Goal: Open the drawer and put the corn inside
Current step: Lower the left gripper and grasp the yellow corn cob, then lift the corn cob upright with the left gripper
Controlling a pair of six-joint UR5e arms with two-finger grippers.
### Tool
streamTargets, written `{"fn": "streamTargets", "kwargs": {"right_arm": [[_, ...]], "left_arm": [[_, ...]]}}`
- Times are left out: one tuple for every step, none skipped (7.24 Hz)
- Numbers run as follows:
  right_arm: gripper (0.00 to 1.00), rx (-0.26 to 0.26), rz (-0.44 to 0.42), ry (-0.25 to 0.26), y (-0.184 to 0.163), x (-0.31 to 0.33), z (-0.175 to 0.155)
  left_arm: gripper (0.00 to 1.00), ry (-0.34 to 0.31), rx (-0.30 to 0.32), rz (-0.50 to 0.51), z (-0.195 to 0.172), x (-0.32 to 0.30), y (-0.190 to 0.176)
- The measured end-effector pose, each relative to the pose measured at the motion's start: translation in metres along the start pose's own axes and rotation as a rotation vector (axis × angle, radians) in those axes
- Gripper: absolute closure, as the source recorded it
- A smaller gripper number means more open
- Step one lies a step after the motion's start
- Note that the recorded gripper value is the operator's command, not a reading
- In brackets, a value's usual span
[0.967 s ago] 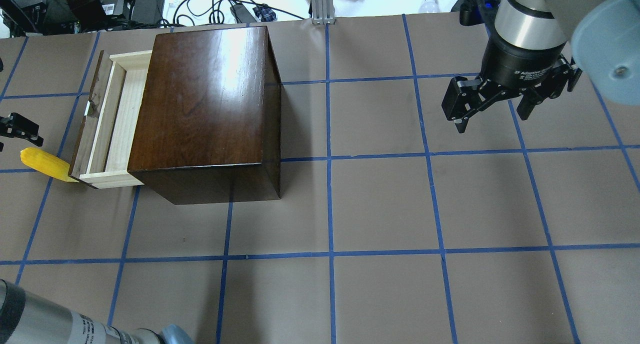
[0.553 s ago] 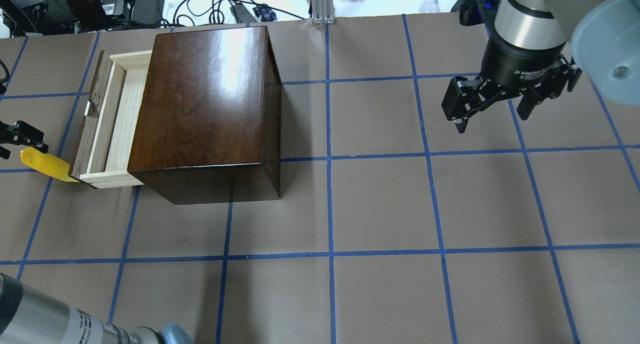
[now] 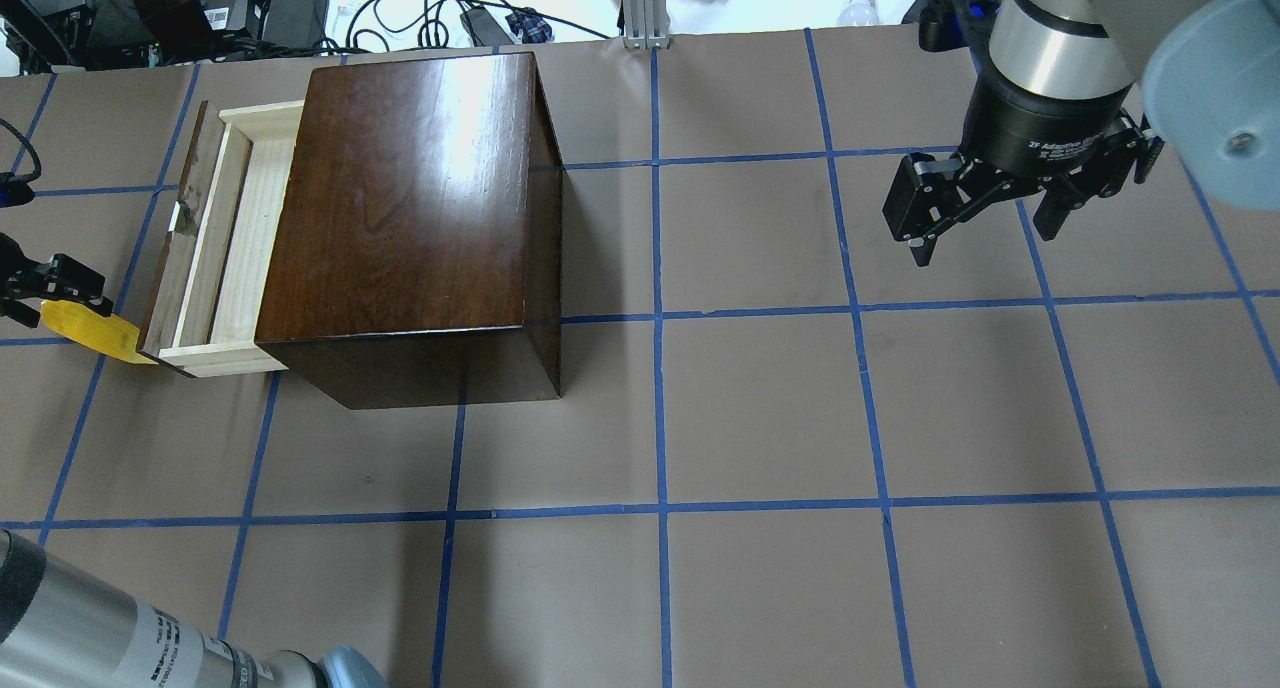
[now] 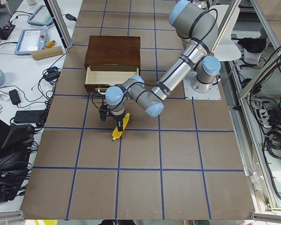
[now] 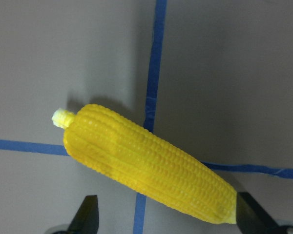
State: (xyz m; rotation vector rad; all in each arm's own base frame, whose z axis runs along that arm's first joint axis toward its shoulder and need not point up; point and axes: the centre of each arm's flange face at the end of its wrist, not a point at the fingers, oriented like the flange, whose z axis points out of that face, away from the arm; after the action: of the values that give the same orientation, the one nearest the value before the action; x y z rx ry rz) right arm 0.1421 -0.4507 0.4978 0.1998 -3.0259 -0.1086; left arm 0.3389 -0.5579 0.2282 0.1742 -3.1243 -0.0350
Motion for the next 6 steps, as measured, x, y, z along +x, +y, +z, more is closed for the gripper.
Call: {"fn": "streamTargets", "kwargs": {"right_arm": [[0.0,0.0,0.0,0.0,0.0,0.0,0.0],[0.0,0.001,0.0,0.001,0.0,0.0,0.0],[0.0,0.001,0.0,0.0,0.0,0.0,0.0],[0.0,0.0,0.0,0.0,0.0,0.0,0.0],[0.0,0.0,0.0,0.0,0.0,0.0,0.0],[0.0,0.0,0.0,0.0,0.0,0.0,0.0]], "left_arm": [[0.0,0.003,-0.007,0.0,0.007,-0.001,-0.001],[0.0,0.008,-0.015,0.0,0.014,-0.002,-0.002],[0.0,0.012,-0.022,0.0,0.022,-0.003,-0.002],[0.0,0.013,-0.026,0.0,0.028,-0.004,-0.003],[0.0,0.015,-0.029,0.0,0.034,-0.005,-0.004],[0.0,0.015,-0.028,0.0,0.04,-0.006,-0.006]]}}
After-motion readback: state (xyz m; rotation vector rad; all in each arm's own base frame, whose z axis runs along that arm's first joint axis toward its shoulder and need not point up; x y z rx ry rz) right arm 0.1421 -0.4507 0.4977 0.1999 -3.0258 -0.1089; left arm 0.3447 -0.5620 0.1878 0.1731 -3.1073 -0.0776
